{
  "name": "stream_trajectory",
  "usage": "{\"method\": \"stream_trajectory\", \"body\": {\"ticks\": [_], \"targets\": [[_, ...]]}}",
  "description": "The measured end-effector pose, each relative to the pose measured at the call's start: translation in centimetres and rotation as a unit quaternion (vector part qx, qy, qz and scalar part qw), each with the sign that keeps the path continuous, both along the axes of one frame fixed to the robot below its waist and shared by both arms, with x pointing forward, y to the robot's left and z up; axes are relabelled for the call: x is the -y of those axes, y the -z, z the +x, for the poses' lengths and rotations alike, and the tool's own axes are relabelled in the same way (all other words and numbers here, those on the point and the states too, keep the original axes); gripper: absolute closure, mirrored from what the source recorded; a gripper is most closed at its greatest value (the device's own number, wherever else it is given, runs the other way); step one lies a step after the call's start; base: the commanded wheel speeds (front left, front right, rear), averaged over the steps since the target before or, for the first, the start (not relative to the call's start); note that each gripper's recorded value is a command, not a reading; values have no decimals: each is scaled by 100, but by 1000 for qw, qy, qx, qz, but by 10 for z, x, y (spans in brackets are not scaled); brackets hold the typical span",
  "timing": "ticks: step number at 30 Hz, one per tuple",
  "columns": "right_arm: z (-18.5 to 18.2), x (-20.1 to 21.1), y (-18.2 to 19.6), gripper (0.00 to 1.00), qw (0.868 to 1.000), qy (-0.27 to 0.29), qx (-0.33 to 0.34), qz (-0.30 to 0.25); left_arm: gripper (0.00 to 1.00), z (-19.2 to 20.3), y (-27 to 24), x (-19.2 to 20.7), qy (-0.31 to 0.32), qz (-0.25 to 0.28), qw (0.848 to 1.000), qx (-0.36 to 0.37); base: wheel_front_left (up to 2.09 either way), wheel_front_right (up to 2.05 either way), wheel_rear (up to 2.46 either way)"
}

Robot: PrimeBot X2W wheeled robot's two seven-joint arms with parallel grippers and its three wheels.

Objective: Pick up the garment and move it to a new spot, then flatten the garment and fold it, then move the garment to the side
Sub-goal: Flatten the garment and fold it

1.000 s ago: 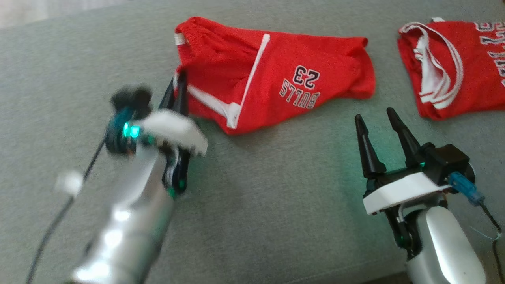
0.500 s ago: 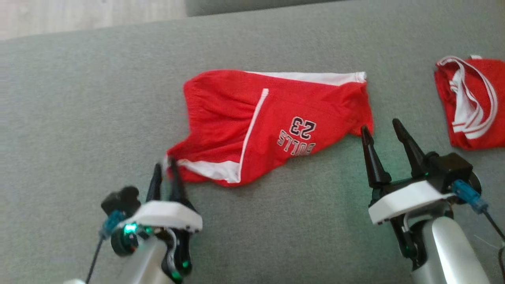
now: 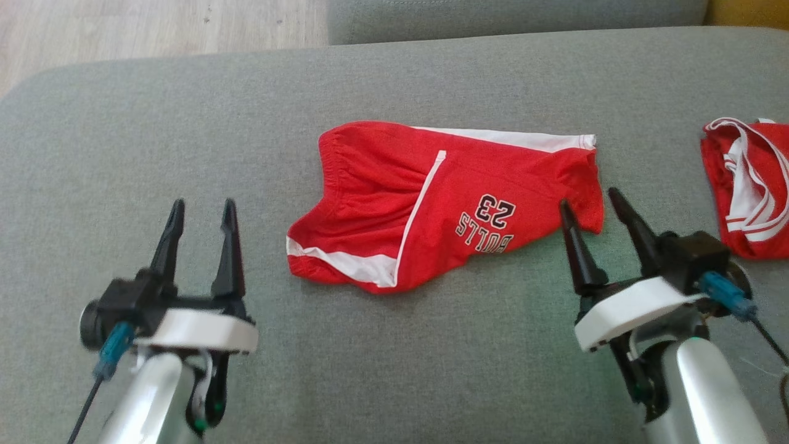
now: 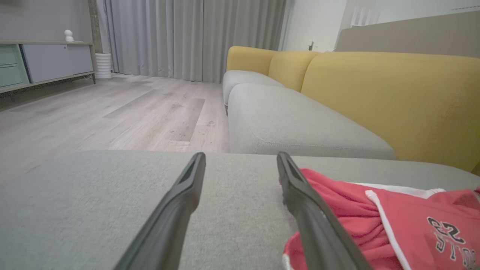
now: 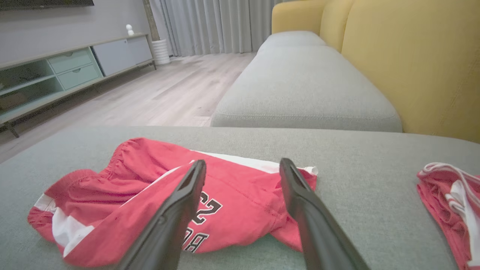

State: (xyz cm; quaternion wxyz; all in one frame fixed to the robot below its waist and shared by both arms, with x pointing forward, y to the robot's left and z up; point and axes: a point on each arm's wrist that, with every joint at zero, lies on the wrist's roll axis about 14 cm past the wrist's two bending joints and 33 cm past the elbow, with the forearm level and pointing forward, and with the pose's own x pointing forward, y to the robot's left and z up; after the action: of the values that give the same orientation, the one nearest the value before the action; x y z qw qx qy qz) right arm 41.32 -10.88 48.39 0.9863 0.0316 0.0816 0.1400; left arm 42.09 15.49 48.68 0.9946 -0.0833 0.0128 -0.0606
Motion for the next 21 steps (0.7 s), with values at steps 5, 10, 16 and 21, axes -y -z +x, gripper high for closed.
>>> {"method": "stream_trajectory", "body": {"ticks": [5, 10, 16, 21], "targets": [[-1, -17, 27, 0, 997, -30, -74, -12, 0, -11, 15, -9, -10, 2, 1000, -20, 0, 0, 0], [22, -41, 32, 0, 990, -70, -120, -31, 0, -8, 20, -13, -13, 2, 1000, -23, 0, 0, 0], [67, -82, 29, 0, 979, -126, -150, -55, 0, -5, 26, -16, -24, -10, 999, -31, 0, 0, 0], [71, -95, 73, 0, 958, -149, -225, -94, 0, -4, 31, -25, -40, -16, 998, -37, 0, 0, 0]]}}
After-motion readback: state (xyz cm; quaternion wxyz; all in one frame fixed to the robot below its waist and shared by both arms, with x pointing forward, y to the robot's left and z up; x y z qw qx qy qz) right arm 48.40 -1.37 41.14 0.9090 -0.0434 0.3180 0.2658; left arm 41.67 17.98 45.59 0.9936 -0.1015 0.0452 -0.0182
